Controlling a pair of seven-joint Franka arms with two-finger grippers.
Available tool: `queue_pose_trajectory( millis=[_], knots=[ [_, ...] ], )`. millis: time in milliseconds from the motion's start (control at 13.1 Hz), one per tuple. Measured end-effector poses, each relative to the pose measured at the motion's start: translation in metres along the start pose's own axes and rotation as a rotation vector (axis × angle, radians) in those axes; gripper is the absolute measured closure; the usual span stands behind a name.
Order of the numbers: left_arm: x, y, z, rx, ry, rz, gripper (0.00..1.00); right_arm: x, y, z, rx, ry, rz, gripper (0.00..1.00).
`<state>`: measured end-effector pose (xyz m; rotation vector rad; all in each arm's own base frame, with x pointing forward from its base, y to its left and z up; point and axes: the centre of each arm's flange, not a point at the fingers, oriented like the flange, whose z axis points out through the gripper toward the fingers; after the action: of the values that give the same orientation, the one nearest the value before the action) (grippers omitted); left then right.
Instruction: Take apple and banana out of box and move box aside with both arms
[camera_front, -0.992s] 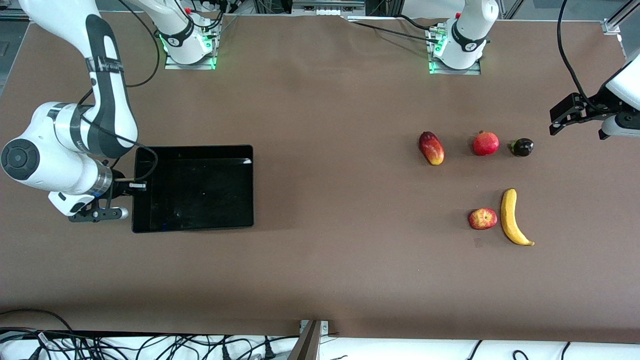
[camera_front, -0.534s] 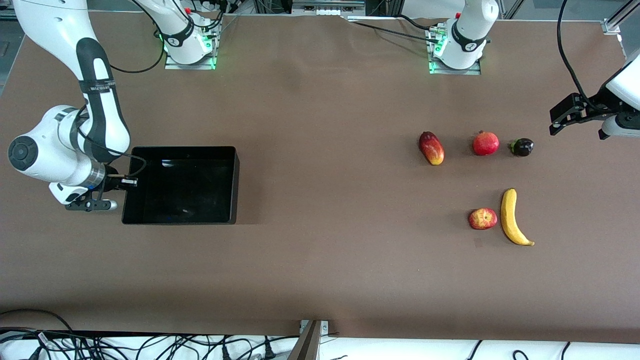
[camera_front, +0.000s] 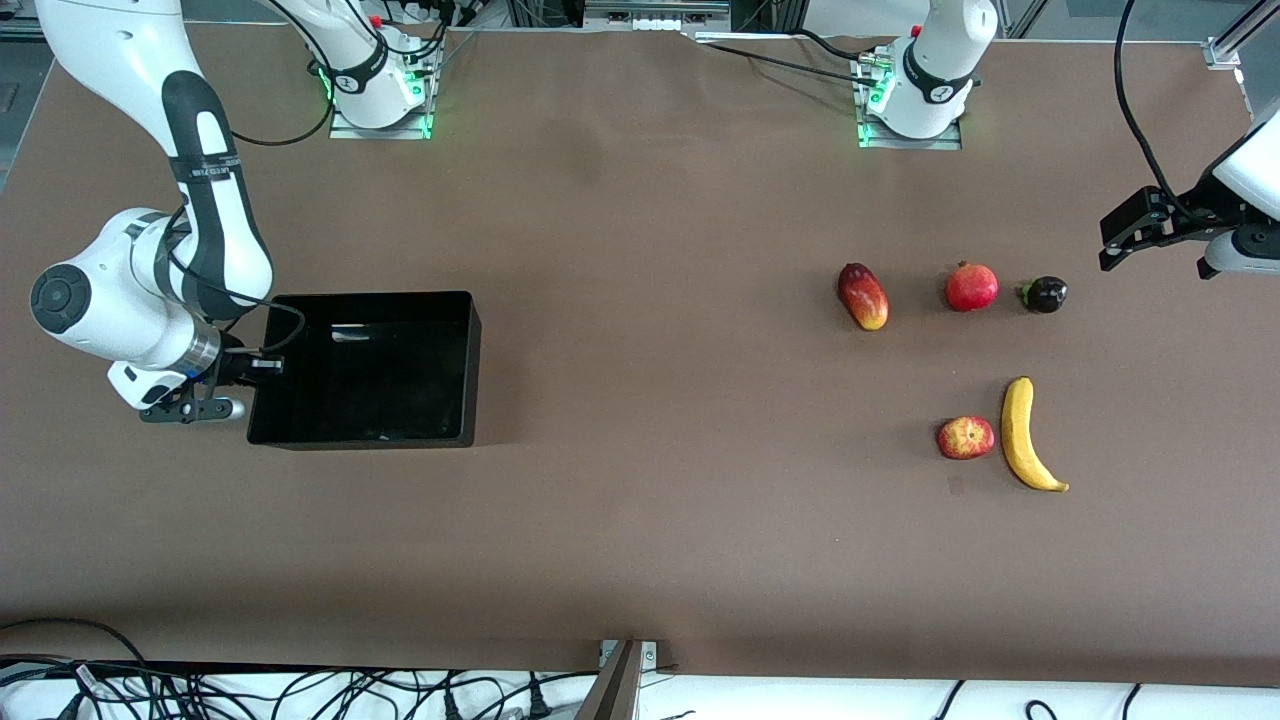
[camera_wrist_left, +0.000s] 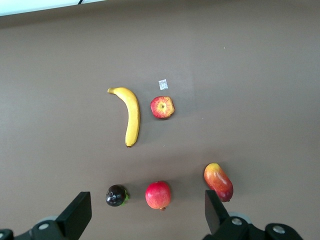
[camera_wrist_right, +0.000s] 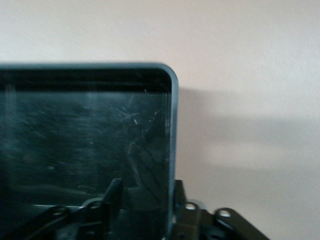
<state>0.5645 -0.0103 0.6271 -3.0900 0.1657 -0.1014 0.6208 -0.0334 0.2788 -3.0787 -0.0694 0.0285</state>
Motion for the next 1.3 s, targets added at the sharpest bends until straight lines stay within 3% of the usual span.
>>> queue_pose_trajectory(
  millis=[305,534,839,1068,1297],
  knots=[
    [0.0,0.001,0.0,-0.013,0.001,-0.002,0.0,0.023,-0.067,-0.08,-0.02,-0.062,0.038,0.01],
    [0.0,0.001,0.001,-0.016,0.0,-0.002,0.0,0.006,-0.087,-0.163,-0.057,-0.071,0.011,0.0],
    [0.0,0.001,0.001,-0.016,-0.001,-0.003,0.0,-0.051,-0.069,-0.272,-0.039,-0.031,-0.005,0.0],
    [0.0,0.001,0.001,-0.016,-0.001,-0.003,0.0,-0.06,-0.058,-0.291,-0.041,-0.005,0.002,0.0],
    [0.0,0.001,0.001,-0.016,-0.001,-0.003,0.0,-0.065,-0.036,-0.288,-0.016,-0.04,-0.023,0.0]
  ],
)
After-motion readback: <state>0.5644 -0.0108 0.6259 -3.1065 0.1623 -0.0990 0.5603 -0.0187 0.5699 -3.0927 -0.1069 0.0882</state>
